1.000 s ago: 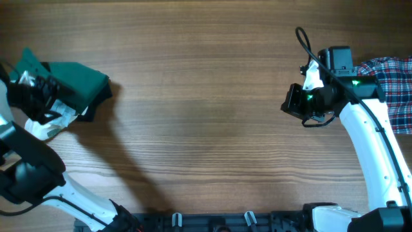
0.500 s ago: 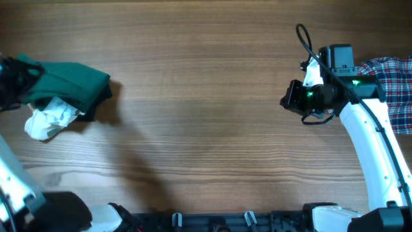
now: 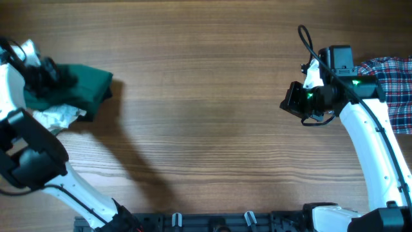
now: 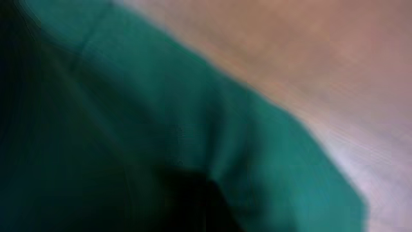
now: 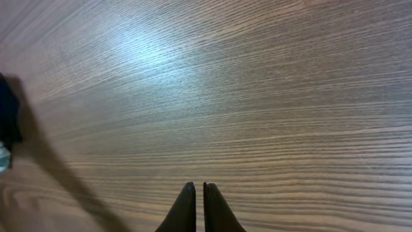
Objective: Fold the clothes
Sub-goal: 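Place the green bundle onto the white-black bundle at left with left gripper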
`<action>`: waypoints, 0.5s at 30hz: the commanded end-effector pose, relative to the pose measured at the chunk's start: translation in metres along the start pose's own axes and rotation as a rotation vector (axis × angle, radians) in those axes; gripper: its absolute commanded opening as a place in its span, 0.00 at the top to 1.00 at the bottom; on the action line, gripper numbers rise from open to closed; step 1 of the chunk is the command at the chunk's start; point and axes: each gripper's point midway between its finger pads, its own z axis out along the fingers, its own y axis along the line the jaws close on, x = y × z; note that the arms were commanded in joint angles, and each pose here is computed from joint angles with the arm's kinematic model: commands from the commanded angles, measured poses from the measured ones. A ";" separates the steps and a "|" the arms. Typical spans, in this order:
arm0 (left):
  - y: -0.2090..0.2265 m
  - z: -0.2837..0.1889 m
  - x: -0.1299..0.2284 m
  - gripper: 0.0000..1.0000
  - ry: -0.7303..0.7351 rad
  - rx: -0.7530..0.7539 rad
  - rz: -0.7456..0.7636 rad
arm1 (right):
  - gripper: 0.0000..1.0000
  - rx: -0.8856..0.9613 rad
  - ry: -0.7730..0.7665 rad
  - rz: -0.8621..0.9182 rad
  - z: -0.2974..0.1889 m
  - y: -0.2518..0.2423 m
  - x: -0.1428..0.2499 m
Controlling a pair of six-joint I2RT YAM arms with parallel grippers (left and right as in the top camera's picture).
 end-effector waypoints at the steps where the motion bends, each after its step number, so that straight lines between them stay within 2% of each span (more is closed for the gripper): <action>1: 0.022 0.009 0.028 0.96 0.104 -0.094 -0.042 | 0.94 -0.041 -0.031 0.004 -0.007 0.010 -0.008; 5: 0.027 0.018 0.034 0.96 0.103 -0.122 -0.055 | 0.94 -0.080 -0.045 0.015 -0.008 0.018 -0.012; 7: 0.024 0.006 0.028 0.96 0.071 -0.120 -0.053 | 0.93 -0.090 -0.037 0.010 -0.008 0.020 -0.011; 11: -0.001 -0.067 0.006 0.96 -0.093 -0.117 -0.008 | 0.93 -0.092 -0.036 0.010 -0.008 0.020 -0.011; 15: -0.027 -0.149 0.010 0.94 -0.234 -0.119 0.030 | 0.93 -0.093 -0.038 0.010 -0.008 0.020 -0.011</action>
